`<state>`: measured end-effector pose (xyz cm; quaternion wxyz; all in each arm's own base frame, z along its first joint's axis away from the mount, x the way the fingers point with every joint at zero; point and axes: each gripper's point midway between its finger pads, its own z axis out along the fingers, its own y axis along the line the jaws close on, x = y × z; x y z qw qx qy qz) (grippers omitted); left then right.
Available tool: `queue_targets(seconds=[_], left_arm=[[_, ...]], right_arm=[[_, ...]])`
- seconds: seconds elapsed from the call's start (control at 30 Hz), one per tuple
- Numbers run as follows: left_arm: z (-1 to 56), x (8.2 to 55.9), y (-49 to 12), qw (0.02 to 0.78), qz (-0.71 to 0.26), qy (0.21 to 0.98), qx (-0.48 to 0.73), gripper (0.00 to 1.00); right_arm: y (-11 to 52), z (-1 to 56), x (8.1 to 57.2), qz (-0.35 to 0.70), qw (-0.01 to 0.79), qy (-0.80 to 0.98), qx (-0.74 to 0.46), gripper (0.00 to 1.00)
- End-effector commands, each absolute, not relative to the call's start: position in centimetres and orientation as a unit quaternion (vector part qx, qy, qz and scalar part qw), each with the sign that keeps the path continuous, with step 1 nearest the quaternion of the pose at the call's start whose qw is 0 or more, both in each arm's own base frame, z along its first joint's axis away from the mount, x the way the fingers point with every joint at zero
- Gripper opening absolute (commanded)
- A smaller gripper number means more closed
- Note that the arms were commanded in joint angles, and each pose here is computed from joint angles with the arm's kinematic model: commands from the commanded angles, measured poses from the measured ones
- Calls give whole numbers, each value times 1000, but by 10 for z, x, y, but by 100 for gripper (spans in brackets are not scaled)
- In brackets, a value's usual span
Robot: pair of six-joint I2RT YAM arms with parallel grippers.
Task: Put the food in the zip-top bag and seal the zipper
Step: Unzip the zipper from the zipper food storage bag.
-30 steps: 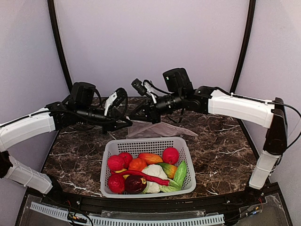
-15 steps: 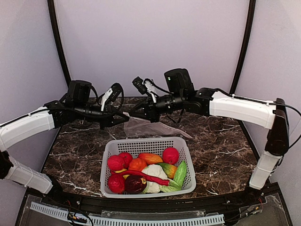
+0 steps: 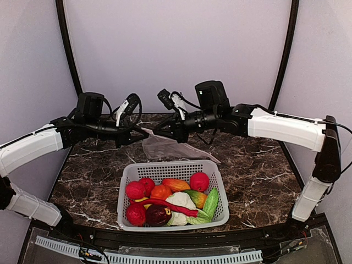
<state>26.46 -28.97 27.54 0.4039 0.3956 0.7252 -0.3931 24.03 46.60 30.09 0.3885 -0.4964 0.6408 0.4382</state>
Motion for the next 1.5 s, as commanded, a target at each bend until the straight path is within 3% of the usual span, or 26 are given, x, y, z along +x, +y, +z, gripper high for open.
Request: queue_targets(seconds=[0.0, 1.47], left_arm=[[300, 278, -275, 451, -375, 720, 371, 0], [304, 320, -227, 499, -291, 767, 278, 1]], right_arm=[[455, 298, 231, 434, 374, 653, -494, 0], [442, 292, 237, 414, 391, 672, -474, 0]])
